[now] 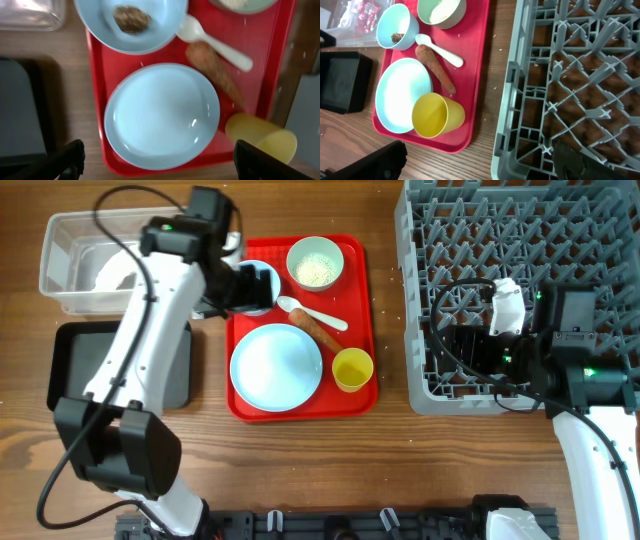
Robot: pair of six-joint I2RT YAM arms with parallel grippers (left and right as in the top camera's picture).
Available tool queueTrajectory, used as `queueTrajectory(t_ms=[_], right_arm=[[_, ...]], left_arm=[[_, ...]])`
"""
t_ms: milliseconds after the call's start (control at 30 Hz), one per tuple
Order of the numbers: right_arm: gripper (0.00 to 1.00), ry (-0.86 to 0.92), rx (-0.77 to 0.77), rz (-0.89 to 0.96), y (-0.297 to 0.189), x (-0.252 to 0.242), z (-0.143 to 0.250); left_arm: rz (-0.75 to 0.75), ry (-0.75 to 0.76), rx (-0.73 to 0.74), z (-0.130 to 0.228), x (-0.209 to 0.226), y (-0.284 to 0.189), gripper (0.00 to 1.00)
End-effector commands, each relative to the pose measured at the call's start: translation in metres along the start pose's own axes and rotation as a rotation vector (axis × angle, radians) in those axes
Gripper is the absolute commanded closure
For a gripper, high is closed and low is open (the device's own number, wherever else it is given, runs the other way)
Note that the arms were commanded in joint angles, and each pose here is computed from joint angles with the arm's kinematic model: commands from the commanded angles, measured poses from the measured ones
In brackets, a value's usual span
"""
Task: Sort waste into correct bins and load items into the dishwasher rack
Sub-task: 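Carry the napkin with the left gripper into the clear plastic bin, then grasp the blue bowl with food scraps using the left gripper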
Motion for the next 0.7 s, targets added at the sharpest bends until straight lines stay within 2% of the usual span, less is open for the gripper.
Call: queueTrajectory(t_ms=[0, 200, 400, 533, 667], right_arm=[[0.04, -0.011, -0.011, -0.021, -0.003, 0.006, -0.004], [0.04, -0.013, -0.021, -0.004, -0.003, 0.004, -0.006], [0.04, -0.012, -0.02, -0.004, -0.003, 0.004, -0.006], [0.04, -0.009, -0.02, -0.004, -0.003, 0.004, -0.006], [0.04, -0.01, -0.02, -0.004, -0.003, 0.004, -0.006]], left_arm=[[0.005, 0.101, 0.054, 0.016, -0.029, 0.006, 0.05], [0.017, 0.147, 0.132, 0.05, -0.061, 0.063, 0.04], [0.034, 0.232, 0.107, 0.066, -0.082, 0.103, 0.05], [0.044, 0.25, 0.069, 0.061, -0.089, 0.106, 0.05], [0.066, 0.227, -0.042, 0.034, -0.086, 0.105, 0.03]])
Point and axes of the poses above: each gripper's point midway between its finger pads, its own y axis out along the fingers, its own x axis along the line the jaws close on, z = x × y, the point moved 3 cm from there along -y, back along the fingers, and after that the axes turned 10 degrees about y, right-handed, at the moved point
